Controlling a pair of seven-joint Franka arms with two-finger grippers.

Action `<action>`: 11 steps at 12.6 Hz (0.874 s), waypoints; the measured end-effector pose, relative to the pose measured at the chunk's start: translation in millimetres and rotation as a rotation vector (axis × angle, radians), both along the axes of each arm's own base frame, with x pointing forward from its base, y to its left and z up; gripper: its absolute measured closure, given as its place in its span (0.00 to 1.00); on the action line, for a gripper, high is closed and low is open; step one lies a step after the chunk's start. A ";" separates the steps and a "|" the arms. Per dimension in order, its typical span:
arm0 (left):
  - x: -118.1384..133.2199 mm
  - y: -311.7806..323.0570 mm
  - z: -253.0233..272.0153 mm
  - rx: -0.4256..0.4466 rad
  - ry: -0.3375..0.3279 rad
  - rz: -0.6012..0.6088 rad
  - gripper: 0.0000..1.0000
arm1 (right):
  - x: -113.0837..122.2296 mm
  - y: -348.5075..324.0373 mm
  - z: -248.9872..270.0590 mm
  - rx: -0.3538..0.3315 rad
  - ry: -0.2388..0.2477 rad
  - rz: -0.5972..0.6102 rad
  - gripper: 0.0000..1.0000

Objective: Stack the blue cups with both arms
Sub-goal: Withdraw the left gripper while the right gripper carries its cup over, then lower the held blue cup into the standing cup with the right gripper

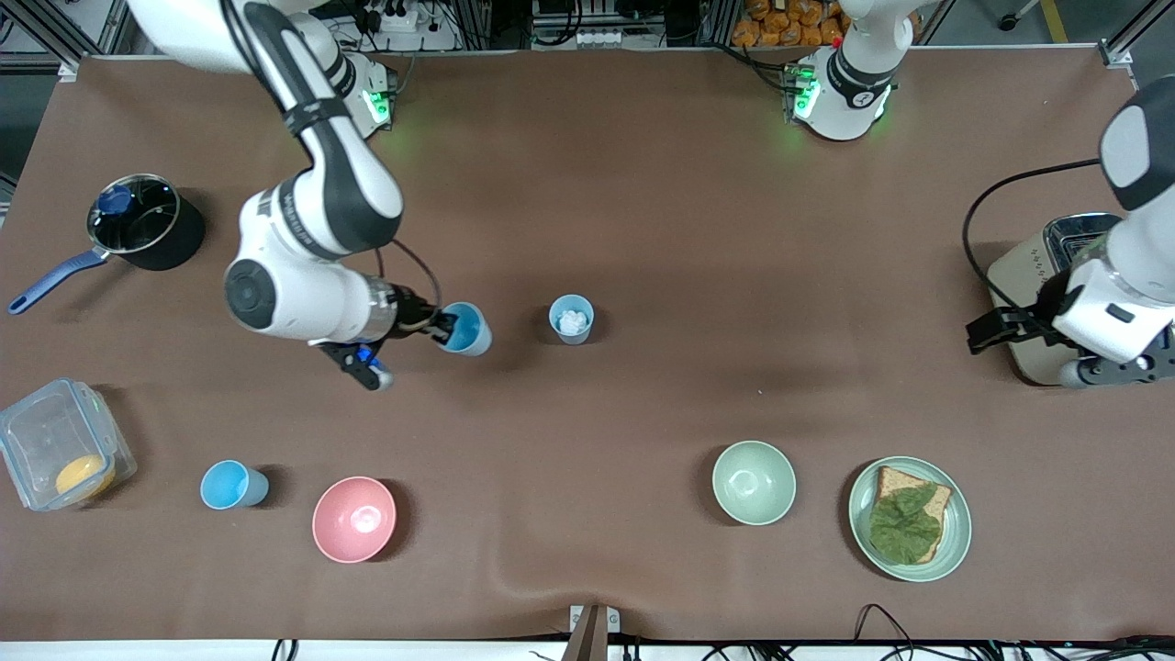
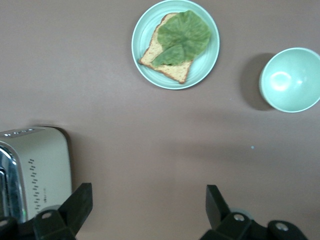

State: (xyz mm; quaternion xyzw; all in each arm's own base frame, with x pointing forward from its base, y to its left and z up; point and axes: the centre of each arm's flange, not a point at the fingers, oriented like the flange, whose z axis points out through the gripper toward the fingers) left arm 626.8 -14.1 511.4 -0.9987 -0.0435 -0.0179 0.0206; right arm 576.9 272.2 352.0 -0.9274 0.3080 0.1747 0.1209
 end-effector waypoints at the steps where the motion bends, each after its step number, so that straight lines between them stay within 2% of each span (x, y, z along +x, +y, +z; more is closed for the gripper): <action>1: 0.3 6.6 -4.0 -0.001 0.008 0.003 0.00 | -5.0 20.9 8.9 -0.001 -0.007 -0.003 0.95; 4: 0.5 25.9 -13.0 -0.003 0.025 0.003 0.00 | -17.5 68.0 25.3 -0.005 -0.039 -0.067 0.95; 11: 0.7 59.3 -25.3 -0.010 0.047 0.009 0.00 | -26.6 95.1 -0.8 -0.025 -0.033 -0.102 0.95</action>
